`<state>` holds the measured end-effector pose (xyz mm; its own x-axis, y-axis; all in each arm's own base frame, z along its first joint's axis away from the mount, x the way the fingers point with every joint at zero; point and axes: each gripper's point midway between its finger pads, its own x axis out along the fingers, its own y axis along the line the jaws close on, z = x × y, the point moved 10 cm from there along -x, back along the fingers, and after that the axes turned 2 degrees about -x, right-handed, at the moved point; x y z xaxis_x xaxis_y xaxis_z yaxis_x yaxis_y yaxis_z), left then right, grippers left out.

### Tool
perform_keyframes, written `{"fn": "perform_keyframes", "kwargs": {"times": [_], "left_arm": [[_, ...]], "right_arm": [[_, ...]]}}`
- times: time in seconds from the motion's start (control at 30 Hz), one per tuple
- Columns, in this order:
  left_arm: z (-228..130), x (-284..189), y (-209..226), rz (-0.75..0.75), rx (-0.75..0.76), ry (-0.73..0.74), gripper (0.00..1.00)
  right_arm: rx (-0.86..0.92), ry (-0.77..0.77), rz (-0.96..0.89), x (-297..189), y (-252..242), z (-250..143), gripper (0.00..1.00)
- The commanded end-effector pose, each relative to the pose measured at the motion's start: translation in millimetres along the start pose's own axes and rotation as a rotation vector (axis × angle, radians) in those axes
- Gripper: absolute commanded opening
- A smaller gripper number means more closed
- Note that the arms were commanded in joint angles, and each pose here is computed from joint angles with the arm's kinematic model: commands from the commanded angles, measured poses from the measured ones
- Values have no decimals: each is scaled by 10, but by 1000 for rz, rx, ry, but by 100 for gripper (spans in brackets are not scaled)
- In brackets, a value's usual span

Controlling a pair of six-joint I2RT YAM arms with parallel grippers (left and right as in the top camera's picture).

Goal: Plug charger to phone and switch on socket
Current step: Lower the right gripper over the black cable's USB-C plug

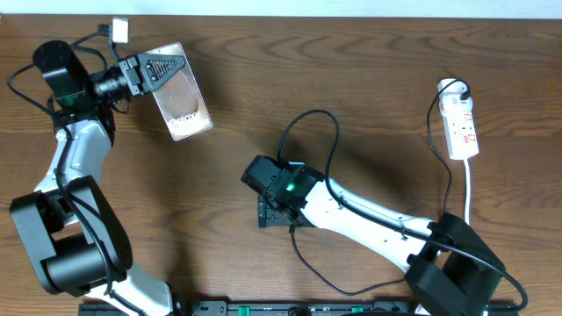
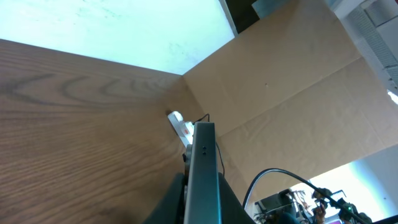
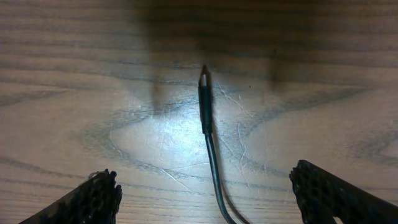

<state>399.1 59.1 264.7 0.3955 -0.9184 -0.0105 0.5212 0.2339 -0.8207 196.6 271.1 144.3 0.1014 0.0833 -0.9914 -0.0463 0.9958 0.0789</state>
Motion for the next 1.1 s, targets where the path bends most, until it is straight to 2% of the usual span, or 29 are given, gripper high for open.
{"fn": "perform_keyframes", "kwargs": {"times": [0.0,0.4,0.67,1.07], "left_arm": [[30,-24,-115,-17,40,14,8],[30,-23,-115,-17,40,14,7],[30,-24,-115,-17,40,14,7],[30,-23,-115,-17,40,14,7]], "right_arm": [[28,-14,-12,-29,-5,-1,86],[31,58,-33,177,15,-32,82],[31,69,-38,222,9,-22,77],[75,168,-30,437,-73,60,70]]}}
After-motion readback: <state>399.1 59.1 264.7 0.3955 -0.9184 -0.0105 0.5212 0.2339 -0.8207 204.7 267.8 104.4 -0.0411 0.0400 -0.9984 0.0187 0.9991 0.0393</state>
